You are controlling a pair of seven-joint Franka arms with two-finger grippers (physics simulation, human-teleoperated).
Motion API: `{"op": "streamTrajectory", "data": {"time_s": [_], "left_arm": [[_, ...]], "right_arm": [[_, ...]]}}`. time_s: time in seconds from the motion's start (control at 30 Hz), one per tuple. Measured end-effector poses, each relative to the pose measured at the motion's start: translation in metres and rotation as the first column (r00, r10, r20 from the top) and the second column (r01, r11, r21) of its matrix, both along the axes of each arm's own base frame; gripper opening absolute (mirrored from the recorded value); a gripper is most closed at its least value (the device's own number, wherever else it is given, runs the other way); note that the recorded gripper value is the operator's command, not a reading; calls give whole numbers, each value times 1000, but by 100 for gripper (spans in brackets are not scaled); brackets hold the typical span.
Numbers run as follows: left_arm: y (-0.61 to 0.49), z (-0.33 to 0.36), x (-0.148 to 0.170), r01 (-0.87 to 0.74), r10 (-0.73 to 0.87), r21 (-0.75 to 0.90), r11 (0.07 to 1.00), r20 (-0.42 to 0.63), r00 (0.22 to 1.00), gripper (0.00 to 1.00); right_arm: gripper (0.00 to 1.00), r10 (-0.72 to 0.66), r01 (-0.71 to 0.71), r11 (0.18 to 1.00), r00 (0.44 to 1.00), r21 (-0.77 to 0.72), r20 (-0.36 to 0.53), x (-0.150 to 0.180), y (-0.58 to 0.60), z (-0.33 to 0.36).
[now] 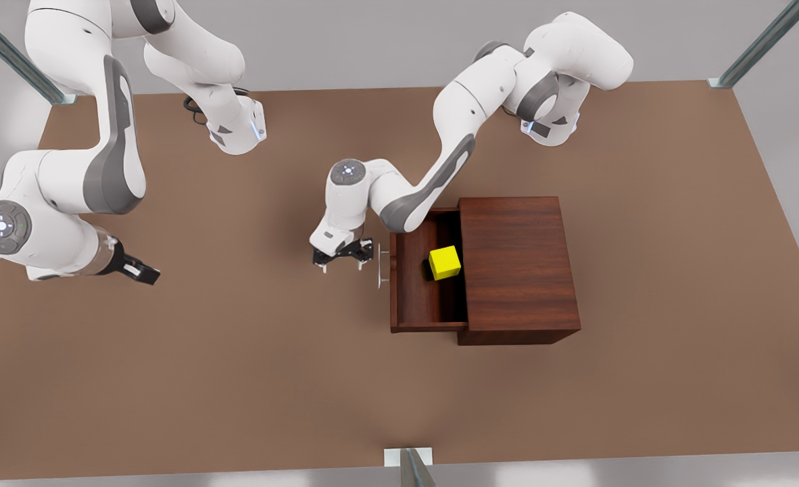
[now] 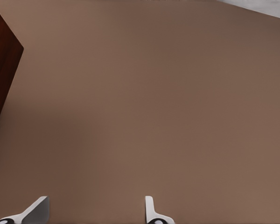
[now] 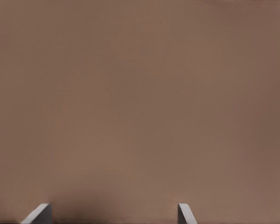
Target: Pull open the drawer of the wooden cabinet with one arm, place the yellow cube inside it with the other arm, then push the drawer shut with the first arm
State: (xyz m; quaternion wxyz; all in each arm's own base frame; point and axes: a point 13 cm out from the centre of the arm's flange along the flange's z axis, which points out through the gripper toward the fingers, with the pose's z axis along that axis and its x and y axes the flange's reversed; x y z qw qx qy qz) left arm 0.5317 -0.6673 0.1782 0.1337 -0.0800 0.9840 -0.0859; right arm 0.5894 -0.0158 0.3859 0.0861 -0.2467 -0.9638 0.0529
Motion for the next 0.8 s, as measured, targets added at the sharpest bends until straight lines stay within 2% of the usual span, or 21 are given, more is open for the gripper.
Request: {"op": "streamTrajectory", "data": {"time_s": [0.4, 0.8], "left_arm": [[58, -6, 6, -114, 125, 161, 980, -61, 990, 100], [132, -8, 31, -154, 199, 281, 947, -142, 970, 100]], "right_arm": [[100, 196, -194, 980, 980, 45, -42, -9, 1, -1], [100, 294, -290, 955, 954, 70, -55, -11, 3, -2]]}}
